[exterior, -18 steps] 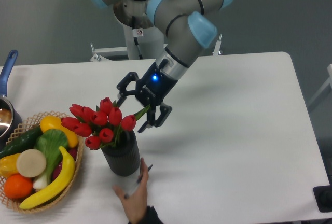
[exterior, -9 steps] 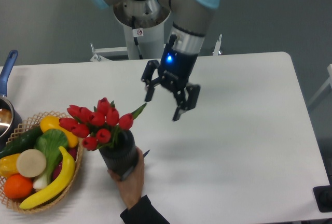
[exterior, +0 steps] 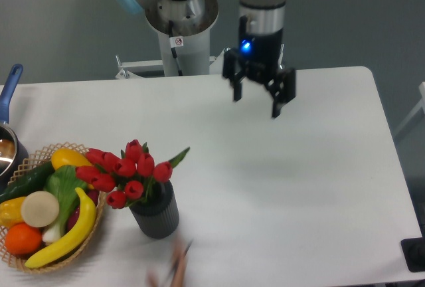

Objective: Insert the flowers into the vase

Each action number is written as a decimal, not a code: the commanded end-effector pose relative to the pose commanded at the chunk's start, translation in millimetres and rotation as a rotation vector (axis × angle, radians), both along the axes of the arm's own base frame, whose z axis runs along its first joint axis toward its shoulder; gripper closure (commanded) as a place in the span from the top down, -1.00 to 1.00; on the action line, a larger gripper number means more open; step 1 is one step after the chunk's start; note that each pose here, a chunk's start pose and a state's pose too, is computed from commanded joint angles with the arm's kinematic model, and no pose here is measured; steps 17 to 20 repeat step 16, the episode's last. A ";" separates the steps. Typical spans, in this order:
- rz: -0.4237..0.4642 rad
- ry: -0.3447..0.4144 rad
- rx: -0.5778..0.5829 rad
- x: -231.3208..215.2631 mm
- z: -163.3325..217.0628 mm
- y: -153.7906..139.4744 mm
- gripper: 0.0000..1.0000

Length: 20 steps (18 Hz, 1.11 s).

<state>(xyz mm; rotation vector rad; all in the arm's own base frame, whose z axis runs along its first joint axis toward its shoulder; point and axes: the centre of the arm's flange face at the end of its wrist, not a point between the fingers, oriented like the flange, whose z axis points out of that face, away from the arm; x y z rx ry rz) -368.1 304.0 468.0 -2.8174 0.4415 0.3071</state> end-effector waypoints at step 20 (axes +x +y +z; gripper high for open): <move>-0.166 -0.106 -0.150 8.1 44.2 -82.7 1.00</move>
